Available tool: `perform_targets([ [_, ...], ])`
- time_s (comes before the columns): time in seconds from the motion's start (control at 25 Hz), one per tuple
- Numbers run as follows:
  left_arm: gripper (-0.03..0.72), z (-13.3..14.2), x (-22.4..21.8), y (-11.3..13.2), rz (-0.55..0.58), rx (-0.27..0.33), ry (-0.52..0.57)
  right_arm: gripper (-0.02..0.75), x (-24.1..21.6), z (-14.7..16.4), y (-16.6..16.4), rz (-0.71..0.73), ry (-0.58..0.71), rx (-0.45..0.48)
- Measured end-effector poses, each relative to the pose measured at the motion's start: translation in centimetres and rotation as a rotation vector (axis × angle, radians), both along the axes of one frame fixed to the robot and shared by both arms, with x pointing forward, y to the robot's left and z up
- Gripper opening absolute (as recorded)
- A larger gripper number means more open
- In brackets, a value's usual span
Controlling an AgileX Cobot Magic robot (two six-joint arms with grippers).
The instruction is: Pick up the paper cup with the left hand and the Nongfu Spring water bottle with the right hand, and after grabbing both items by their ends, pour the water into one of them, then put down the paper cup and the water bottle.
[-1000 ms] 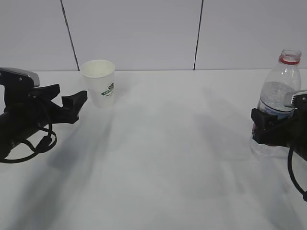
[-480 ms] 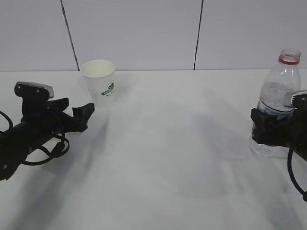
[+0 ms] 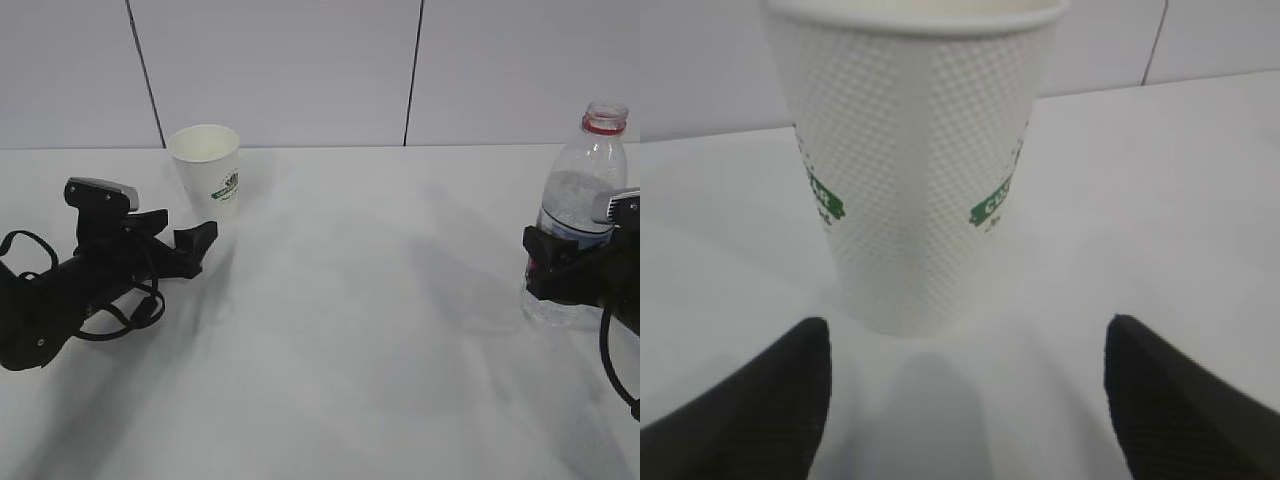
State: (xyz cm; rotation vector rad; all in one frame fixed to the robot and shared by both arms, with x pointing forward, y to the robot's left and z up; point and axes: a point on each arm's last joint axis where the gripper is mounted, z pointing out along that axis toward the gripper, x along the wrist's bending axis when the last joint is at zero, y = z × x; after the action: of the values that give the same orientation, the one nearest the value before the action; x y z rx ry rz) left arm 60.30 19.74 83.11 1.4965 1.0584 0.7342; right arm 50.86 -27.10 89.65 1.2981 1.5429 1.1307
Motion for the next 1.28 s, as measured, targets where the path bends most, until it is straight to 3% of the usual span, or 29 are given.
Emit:
perform_targets([
  [0.72,0.635,1.6,3.1,-0.7,0.0,-0.04,-0.095,0.475,0.0,0.0,0.0,0.0,0.0,0.0],
  [1.28,0.633,-0.2,3.9,-0.9,-0.001,-0.028,-0.063,0.475,0.0,0.0,0.0,0.0,0.0,-0.002],
])
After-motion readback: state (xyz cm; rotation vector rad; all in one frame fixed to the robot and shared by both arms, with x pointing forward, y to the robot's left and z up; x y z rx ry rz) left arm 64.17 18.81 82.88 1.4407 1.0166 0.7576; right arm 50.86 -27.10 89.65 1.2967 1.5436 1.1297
